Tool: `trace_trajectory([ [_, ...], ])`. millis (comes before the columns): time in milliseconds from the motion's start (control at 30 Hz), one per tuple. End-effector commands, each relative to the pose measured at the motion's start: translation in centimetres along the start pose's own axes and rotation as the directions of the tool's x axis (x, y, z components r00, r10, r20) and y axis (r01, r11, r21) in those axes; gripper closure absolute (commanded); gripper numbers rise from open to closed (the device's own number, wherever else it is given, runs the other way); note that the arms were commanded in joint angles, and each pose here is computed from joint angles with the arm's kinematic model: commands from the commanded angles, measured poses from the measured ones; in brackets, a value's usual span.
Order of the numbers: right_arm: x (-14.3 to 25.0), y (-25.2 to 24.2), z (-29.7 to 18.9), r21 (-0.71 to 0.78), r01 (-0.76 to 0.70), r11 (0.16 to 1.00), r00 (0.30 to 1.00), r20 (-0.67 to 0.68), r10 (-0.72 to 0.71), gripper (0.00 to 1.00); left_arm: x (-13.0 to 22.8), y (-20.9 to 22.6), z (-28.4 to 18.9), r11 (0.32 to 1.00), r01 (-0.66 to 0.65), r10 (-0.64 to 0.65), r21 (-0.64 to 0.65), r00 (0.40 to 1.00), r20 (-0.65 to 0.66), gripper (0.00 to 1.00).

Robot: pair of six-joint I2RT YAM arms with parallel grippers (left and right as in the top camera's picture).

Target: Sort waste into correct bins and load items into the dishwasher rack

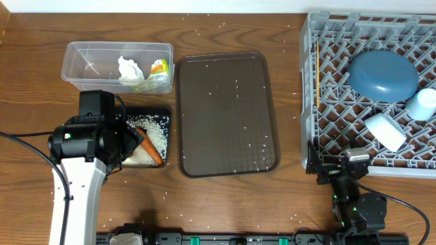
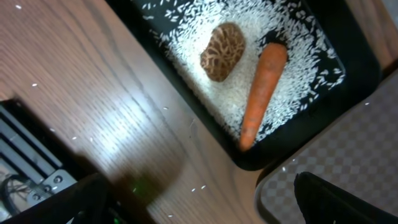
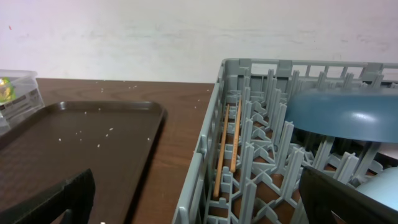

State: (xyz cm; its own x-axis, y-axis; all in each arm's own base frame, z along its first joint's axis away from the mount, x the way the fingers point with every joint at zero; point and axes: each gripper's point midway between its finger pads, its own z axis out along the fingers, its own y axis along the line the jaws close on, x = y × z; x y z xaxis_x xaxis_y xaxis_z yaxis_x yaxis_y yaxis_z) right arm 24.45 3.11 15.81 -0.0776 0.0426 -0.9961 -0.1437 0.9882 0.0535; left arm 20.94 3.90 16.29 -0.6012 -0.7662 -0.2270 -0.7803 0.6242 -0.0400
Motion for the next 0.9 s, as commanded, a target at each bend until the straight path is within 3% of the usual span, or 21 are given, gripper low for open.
trace_trajectory([
  [0,0.0,-0.6,0.0,0.029,-0.015,0.999,1.0,0.002,0.015,0.01,0.1,0.7,-0.3,1.0,-0.013,0.013,-0.019,1.0,0.009,0.02],
  [233,0.0,-0.6,0.0,0.028,-0.015,0.999,1.0,0.002,0.015,0.01,0.1,0.5,-0.1,0.998,-0.031,0.027,0.051,0.997,0.07,0.02],
  [367,0.0,-0.6,0.0,0.028,-0.015,0.999,1.0,0.002,0.015,0.01,0.3,-0.7,1.7,0.981,-0.085,0.059,0.173,0.987,0.153,0.02],
  [567,0.0,-0.6,0.0,0.028,-0.015,0.999,1.0,0.002,0.015,0.01,2.0,-4.7,4.6,0.837,-0.321,0.183,0.444,0.928,0.326,0.02],
  [633,0.0,-0.6,0.0,0.028,-0.015,0.999,1.0,0.002,0.015,0.01,2.5,-5.2,5.3,0.794,-0.364,0.183,0.486,0.906,0.381,0.02],
  [867,0.0,-0.6,0.0,0.028,-0.015,0.999,1.0,0.002,0.015,0.01,3.3,-4.9,7.7,0.741,-0.404,0.112,0.536,0.862,0.495,0.02],
])
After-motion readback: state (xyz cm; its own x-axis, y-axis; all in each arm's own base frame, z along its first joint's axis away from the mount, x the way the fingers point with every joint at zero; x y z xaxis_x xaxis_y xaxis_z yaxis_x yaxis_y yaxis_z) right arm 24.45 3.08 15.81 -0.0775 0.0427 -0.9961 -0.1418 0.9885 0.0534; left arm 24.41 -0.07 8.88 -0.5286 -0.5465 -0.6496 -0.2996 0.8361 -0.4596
